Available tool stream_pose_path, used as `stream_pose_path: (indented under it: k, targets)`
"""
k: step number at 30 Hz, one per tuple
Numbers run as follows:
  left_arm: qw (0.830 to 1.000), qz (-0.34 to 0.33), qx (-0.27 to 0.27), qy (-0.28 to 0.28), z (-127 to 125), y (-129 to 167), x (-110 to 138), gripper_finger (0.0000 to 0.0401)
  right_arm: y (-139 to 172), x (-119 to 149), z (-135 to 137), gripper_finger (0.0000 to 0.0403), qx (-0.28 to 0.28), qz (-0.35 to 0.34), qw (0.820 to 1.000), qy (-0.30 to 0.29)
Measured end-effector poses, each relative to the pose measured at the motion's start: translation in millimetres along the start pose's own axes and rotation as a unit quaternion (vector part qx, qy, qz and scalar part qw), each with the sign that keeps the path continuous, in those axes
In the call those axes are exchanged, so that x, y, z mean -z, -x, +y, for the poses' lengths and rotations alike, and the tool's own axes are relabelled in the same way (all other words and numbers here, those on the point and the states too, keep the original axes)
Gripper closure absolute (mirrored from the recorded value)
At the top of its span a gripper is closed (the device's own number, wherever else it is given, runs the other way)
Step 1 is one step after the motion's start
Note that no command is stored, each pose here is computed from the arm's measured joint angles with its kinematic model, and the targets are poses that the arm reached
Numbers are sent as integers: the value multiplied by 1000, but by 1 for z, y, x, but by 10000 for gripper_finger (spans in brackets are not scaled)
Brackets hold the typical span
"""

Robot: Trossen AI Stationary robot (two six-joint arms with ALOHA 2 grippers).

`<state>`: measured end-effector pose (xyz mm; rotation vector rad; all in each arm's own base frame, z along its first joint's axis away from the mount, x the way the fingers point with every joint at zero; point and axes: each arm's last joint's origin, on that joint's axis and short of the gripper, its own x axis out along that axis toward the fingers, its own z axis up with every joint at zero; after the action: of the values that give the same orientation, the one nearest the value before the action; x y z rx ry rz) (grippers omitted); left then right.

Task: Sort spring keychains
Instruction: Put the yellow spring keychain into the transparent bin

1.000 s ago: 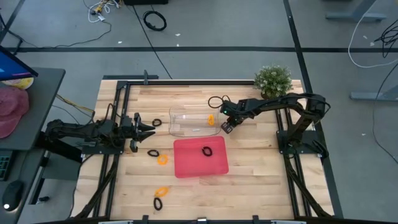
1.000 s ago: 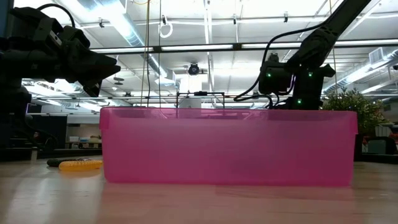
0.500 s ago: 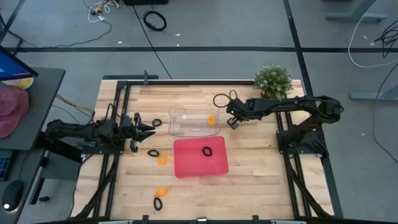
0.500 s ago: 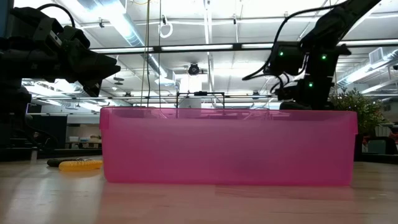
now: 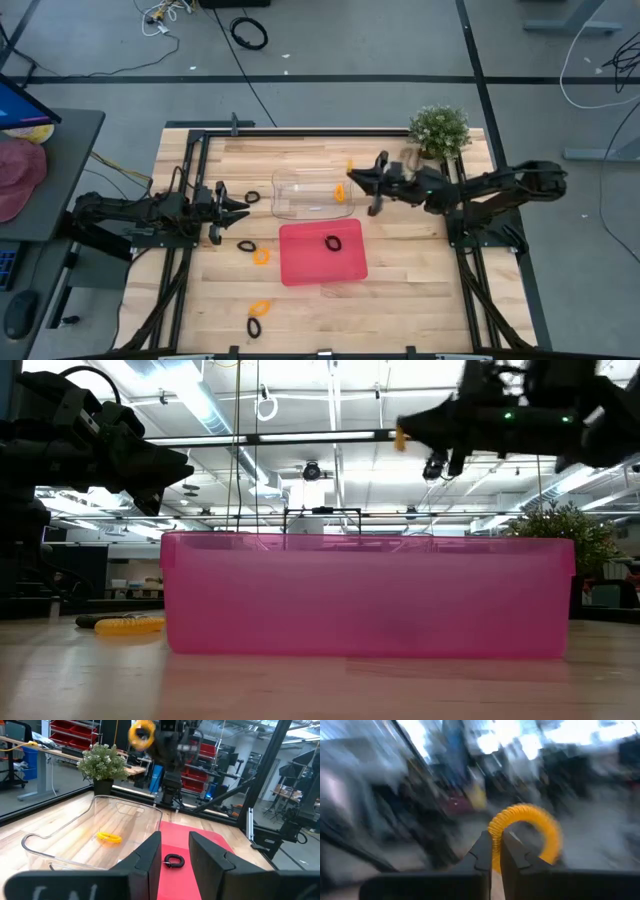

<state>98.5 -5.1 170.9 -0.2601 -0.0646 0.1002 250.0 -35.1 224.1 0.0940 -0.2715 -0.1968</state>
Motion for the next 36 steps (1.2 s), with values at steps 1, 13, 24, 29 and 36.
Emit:
stream_pose_path:
  k: [1, 13, 24, 29, 36]
  targets:
    - [1000, 0, 0, 0, 0, 0, 0, 298, 4, 0, 0, 391, -9, -9, 1000, -4]
    - [1000, 0, 0, 0, 0, 0, 0, 298, -1, 6, -2, 391, -7, 42, 999, 5]
    - [1000, 0, 0, 0, 0, 0, 0, 298, -1, 6, -2, 392, -7, 42, 999, 4]
    - [1000, 0, 0, 0, 0, 0, 0, 298, -1, 6, -2, 385, -7, 42, 999, 1]
    - [1000, 0, 0, 0, 0, 0, 0, 298, -1, 6, -1, 363, -13, 43, 999, -5]
